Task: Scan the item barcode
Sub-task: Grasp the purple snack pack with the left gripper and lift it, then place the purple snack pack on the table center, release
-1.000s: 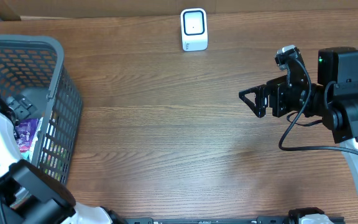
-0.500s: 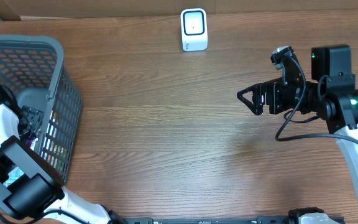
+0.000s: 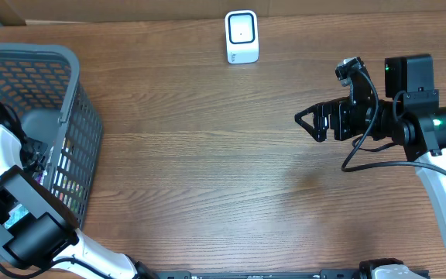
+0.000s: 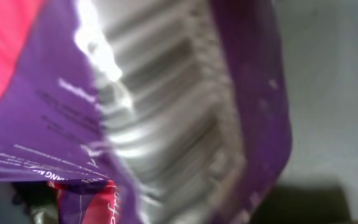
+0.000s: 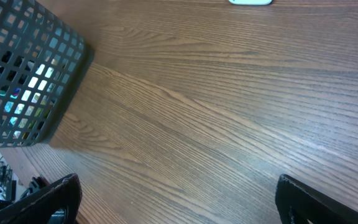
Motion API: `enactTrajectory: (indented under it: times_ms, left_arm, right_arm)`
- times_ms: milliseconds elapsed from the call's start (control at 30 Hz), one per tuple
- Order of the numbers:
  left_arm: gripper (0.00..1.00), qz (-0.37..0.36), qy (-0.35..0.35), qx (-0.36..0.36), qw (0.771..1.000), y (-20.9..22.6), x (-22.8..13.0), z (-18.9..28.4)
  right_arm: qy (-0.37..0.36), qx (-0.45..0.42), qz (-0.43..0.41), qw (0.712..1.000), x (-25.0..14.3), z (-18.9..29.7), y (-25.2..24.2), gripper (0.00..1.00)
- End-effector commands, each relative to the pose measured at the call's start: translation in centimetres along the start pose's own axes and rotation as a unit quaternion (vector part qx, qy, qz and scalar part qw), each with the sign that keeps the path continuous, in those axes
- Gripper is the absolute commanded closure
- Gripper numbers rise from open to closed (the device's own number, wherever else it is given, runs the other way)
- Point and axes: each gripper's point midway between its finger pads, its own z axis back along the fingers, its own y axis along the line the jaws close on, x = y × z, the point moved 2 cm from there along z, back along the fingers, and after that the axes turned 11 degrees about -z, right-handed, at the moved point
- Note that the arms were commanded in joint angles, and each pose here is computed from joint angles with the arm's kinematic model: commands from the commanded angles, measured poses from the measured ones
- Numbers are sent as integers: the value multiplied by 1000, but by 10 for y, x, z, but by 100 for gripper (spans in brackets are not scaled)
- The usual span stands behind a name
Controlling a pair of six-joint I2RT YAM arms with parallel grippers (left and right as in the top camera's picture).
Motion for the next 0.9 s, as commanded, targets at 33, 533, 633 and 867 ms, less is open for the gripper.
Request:
enactTrajectory:
  times_ms: [33, 533, 633, 867]
  left_arm:
    - [96, -12, -39, -16, 999, 1, 24, 48]
    - [96, -24, -309, -165, 936, 18, 35, 301]
    - [96, -98, -331, -238, 908, -3, 7, 337]
    - [96, -326, -297, -406, 801, -80, -93, 387]
  right_arm:
    - [-11, 2, 8, 1000, 6, 4, 5, 0]
    - [-10, 2, 8, 1000, 6, 4, 5, 0]
    - [-10, 2, 8, 1000, 6, 4, 5, 0]
    - [-10, 2, 8, 1000, 5, 4, 5, 0]
